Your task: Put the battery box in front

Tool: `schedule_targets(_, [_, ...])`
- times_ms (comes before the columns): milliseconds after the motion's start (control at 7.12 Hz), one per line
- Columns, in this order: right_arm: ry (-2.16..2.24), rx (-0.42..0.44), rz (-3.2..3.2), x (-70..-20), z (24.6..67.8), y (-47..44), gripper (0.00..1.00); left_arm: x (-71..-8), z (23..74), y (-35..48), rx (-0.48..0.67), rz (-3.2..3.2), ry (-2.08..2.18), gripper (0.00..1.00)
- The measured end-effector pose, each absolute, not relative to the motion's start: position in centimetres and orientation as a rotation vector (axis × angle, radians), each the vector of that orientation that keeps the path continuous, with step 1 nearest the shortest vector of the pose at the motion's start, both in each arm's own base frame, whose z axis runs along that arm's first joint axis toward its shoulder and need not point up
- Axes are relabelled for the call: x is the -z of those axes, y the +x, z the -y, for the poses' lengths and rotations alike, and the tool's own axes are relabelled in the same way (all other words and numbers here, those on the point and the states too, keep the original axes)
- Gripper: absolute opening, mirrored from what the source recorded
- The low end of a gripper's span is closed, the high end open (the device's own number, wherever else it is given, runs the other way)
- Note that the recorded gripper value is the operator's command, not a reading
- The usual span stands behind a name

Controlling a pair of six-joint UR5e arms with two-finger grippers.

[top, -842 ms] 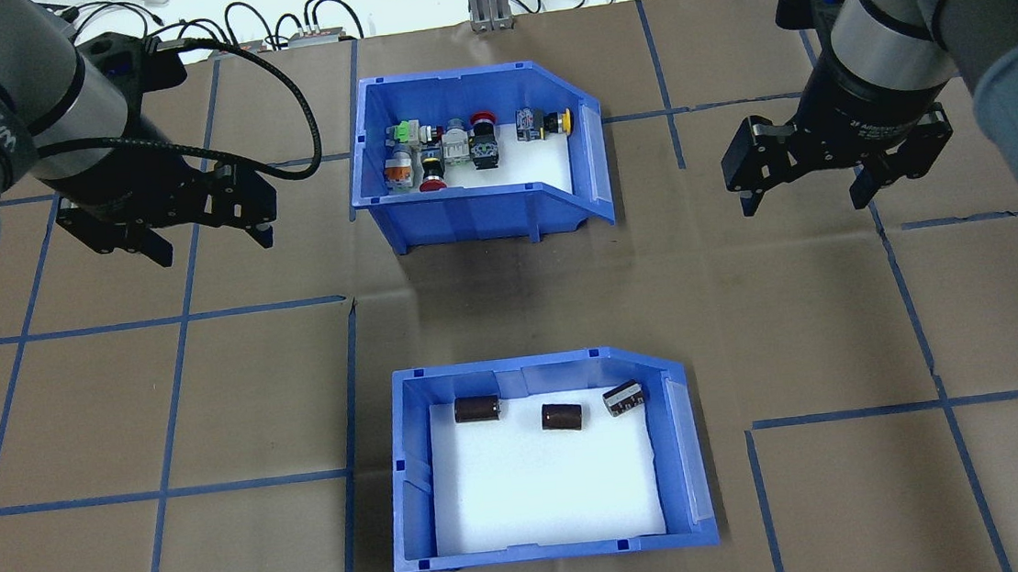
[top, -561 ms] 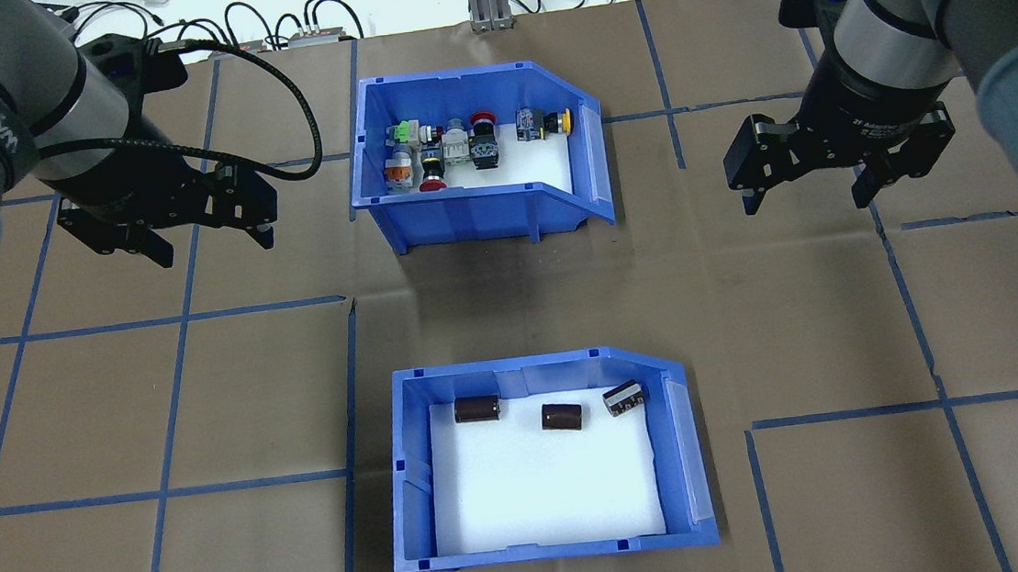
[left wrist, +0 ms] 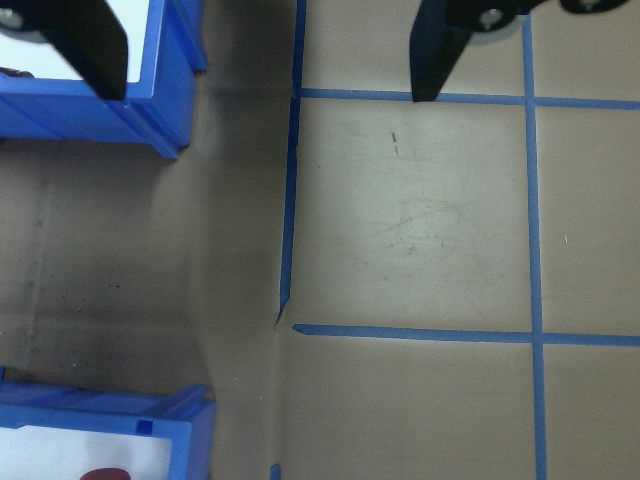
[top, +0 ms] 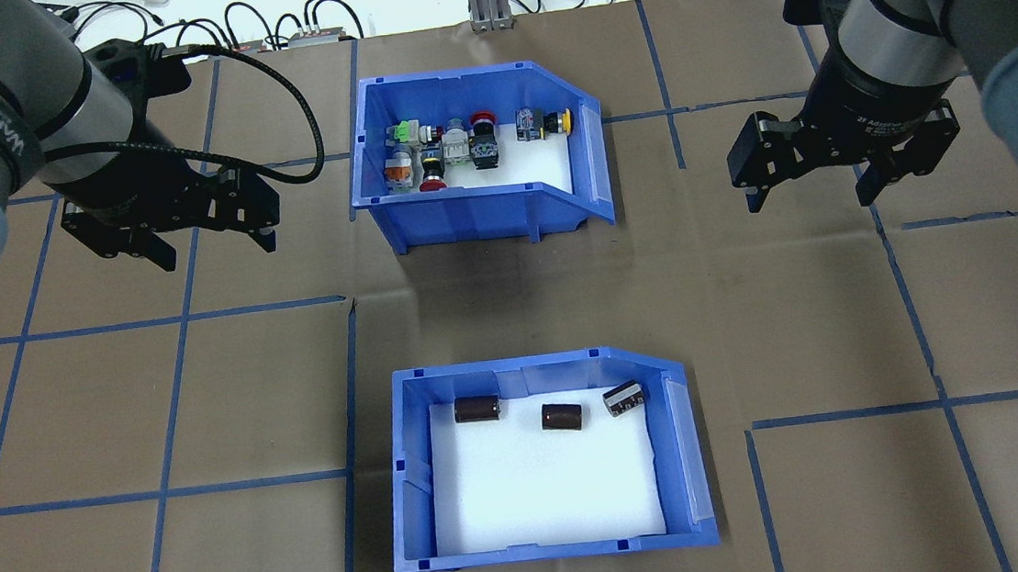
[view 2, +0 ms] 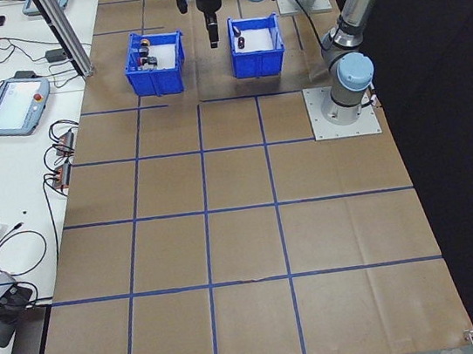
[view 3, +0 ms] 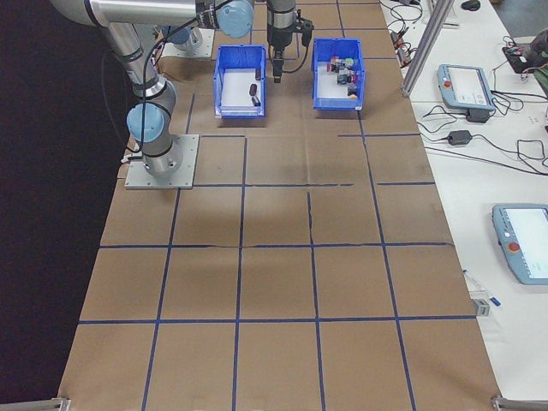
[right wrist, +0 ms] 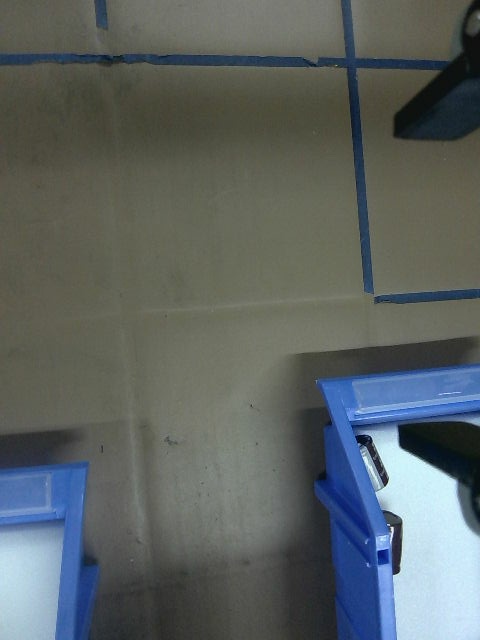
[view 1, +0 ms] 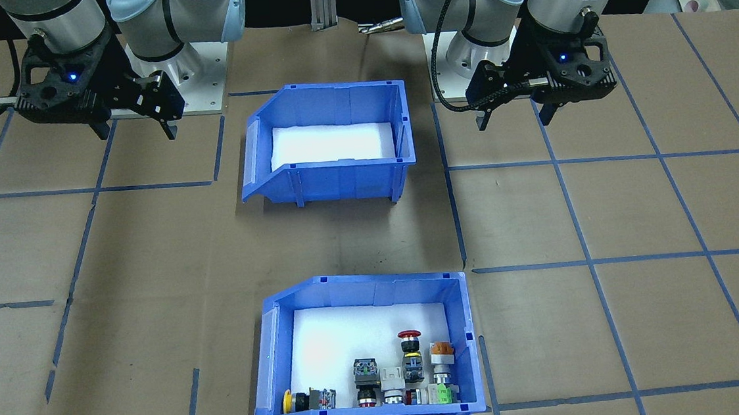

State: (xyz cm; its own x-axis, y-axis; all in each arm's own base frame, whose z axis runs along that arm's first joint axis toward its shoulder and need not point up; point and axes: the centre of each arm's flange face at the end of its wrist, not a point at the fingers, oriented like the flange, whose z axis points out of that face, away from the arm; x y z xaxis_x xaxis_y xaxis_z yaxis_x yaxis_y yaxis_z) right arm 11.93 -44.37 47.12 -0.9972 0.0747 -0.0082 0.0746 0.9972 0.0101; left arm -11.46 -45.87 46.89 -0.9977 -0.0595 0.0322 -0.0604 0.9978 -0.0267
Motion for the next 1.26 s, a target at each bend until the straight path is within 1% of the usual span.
schedule_targets(281, [0.117,-0.018,-3.123,-47.1,44.4,12.0,1.0,-46.5,45.7,-11.5,-0.042,3.106,0.131,0.99])
schedule_targets(702, [0.091,-0.042,-3.123,-46.4,45.0,12.0,1.0,-45.8,44.5,-11.7,-0.019,3.076,0.413,0.99])
schedule_targets(982, [-0.078,-0.022,-3.122,-46.4,47.4,11.9,1.0,-45.1,44.0,-12.2,0.009,3.031,0.635,0.99])
schedule_targets(1263, [-0.367,-0.015,-3.099,-46.3,51.3,12.0,1.0,-43.3,41.7,-13.5,0.062,2.962,0.928,0.99])
